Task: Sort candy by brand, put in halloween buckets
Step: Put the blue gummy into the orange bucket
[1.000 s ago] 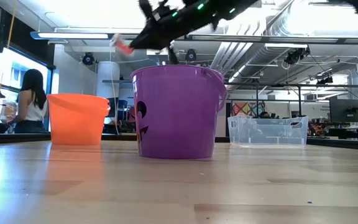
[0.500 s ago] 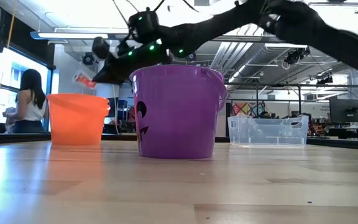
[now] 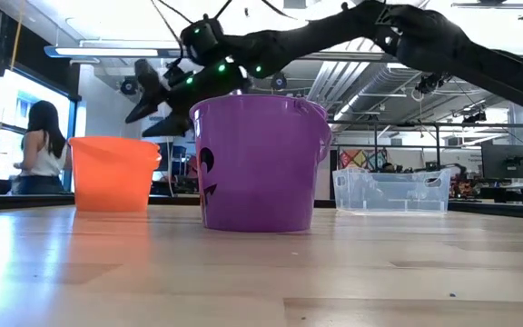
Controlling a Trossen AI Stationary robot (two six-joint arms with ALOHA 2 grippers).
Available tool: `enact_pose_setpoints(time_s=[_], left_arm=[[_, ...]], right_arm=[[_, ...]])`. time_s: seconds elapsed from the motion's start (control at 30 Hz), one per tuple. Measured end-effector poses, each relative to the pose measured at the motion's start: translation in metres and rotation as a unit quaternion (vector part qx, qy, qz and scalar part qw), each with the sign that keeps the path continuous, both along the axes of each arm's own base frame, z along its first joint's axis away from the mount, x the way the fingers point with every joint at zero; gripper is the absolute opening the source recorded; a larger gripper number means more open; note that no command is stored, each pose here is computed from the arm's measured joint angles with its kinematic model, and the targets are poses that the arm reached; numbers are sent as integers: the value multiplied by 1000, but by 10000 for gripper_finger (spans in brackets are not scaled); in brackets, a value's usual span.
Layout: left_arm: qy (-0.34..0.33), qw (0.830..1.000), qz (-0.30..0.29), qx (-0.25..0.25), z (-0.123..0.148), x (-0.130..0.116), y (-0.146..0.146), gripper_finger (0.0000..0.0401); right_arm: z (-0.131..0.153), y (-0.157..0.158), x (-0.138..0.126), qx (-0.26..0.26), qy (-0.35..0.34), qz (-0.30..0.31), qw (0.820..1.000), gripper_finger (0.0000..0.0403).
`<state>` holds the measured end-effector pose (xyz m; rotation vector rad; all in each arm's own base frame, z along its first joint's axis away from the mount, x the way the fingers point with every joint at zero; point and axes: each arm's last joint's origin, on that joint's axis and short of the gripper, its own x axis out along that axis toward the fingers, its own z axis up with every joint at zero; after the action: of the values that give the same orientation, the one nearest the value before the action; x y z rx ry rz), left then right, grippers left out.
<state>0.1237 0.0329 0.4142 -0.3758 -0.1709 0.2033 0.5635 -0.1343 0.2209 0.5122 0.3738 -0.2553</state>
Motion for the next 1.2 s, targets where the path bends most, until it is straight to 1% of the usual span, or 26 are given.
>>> enact_pose_setpoints(time_s=[0.07, 0.17, 0.3, 0.4, 0.5, 0.57, 0.6, 0.67, 0.73, 0.77, 0.8, 0.83, 0.87, 0.9, 0.97, 1.07, 1.1, 1.13, 1.17, 1.2], left_arm=[[0, 1000, 0, 0, 0, 0, 0, 188], [3, 1000, 0, -1, -1, 0, 0, 188], [7, 1000, -1, -2, -1, 0, 0, 188], [14, 1000, -3, -4, -3, 3, 1, 188], [35, 999, -7, -10, -7, 7, 1, 188], [58, 998, -23, -22, -12, 11, 1, 188], [72, 996, -35, -28, -15, 13, 0, 188], [109, 991, -66, -41, -23, 18, -3, 188], [160, 981, -87, -65, -34, 24, -7, 188], [200, 971, -97, -85, -43, 27, -11, 187], [248, 957, -108, -105, -53, 31, -16, 187], [298, 939, -121, -122, -64, 35, -22, 185], [352, 916, -135, -134, -75, 39, -29, 183], [410, 888, -150, -142, -87, 43, -38, 181], [509, 829, -186, -142, -107, 47, -59, 177], [604, 747, -253, -117, -126, 47, -95, 173], [620, 729, -274, -101, -132, 47, -107, 173], [627, 717, -292, -86, -137, 47, -120, 173], [629, 709, -311, -74, -142, 45, -132, 173], [623, 705, -332, -69, -148, 44, -143, 172]], right_arm=[[16, -6, -7, -14, 5, 19, 1000, 213], [45, -15, -25, -56, 31, 31, 997, 223], [77, -21, -60, -103, 123, 47, 986, 224], [92, -19, -90, -126, 205, 75, 968, 224], [93, -10, -119, -117, 274, 94, 950, 224], [88, -1, -141, -108, 296, 96, 944, 224], [83, 5, -152, -101, 300, 94, 944, 224], [80, 18, -180, -87, 290, 72, 950, 224], [76, 35, -212, -66, 280, 47, 956, 224], [74, 45, -228, -57, 277, 34, 959, 224], [71, 54, -244, -48, 274, 22, 960, 224], [68, 64, -260, -38, 276, 9, 960, 224], [66, 72, -274, -31, 275, -1, 961, 224], [65, 80, -288, -24, 269, -12, 963, 224], [63, 93, -312, -8, 253, -39, 967, 224], [56, 103, -339, 19, 234, -81, 969, 224], [54, 106, -345, 28, 226, -90, 970, 224], [52, 107, -351, 35, 217, -97, 971, 224], [51, 108, -355, 42, 209, -101, 972, 224], [49, 109, -359, 46, 206, -103, 972, 224]])
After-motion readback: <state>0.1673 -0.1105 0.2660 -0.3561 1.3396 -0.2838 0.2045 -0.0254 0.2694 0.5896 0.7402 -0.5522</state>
